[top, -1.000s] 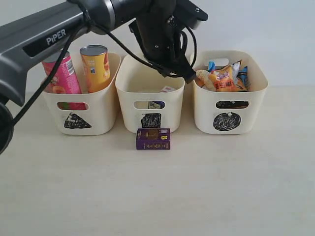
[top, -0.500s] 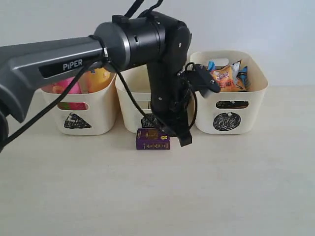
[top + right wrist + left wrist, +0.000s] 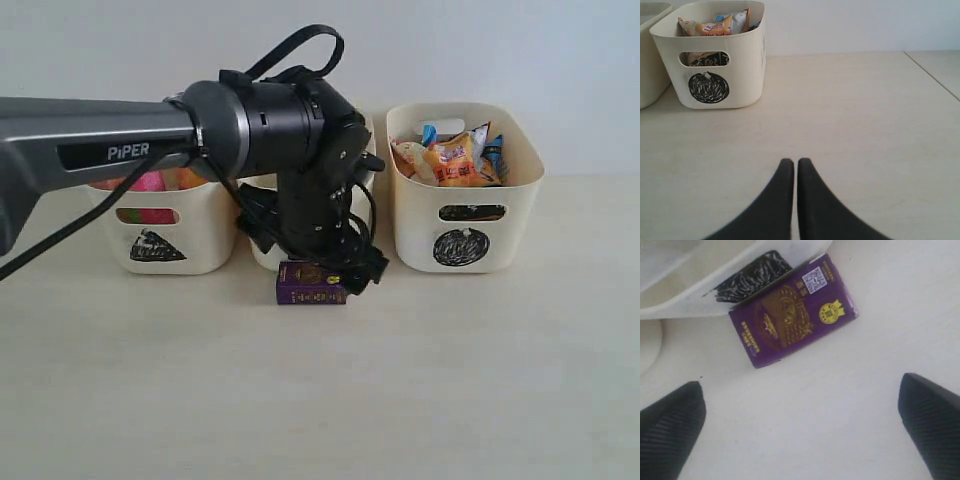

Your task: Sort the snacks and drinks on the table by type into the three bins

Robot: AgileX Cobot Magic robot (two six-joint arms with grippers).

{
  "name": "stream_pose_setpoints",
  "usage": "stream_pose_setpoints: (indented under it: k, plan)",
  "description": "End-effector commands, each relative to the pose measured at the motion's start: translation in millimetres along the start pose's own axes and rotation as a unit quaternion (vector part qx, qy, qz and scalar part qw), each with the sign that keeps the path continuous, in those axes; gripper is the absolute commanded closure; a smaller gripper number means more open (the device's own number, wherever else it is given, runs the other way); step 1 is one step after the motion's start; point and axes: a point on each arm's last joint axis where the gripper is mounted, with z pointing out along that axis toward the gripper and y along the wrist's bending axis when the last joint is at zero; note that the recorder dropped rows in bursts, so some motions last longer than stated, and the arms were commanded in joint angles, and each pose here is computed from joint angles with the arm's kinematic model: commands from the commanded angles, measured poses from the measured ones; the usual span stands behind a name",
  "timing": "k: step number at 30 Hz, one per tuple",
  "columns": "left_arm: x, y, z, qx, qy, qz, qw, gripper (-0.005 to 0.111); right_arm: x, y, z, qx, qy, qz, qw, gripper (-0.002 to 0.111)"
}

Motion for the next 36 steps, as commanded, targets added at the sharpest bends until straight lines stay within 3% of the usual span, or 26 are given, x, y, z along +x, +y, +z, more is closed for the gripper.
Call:
stream_pose_setpoints:
  k: [1, 7, 14, 20, 22, 33, 35, 36]
  plan:
    - [1.4, -7.2, 18.8, 0.02, 0.002, -0.041, 0.999, 0.0, 0.5, -0.2, 0.1, 0.001, -0.005, -0.002, 1.0, 0.108]
    - [-3.3, -5.5, 37.1, 0.058, -0.024, -0.069, 0.996, 0.0, 0.5, -0.2, 0.1, 0.001, -0.005, -0.002, 1.0, 0.108]
    - [-4.8, 16.1, 49.3, 0.051, -0.03, -0.086, 0.995, 0.0, 0.5, -0.2, 0.1, 0.001, -0.005, -0.002, 1.0, 0.108]
    - [-9.4, 26.0, 56.0, 0.079, -0.048, -0.099, 0.991, 0.0, 0.5, -0.2, 0.1, 0.001, -0.005, -0.002, 1.0, 0.108]
    - [-11.3, 26.3, 57.3, 0.097, -0.057, -0.103, 0.988, 0.0, 0.5, -0.2, 0.1, 0.001, -0.005, -0.002, 1.0, 0.108]
    - [-2.3, 15.3, 99.9, 0.092, -0.046, -0.096, 0.99, 0.0, 0.5, -0.2, 0.1, 0.001, -0.005, -0.002, 1.0, 0.108]
    - [-2.5, 15.0, 100.8, 0.093, -0.048, -0.096, 0.99, 0.004, 0.5, -0.2, 0.1, 0.001, -0.005, -0.002, 1.0, 0.108]
    - [-2.5, 15.1, 100.9, 0.092, -0.049, -0.095, 0.99, 0.015, 0.5, -0.2, 0.1, 0.001, -0.005, -0.002, 1.0, 0.108]
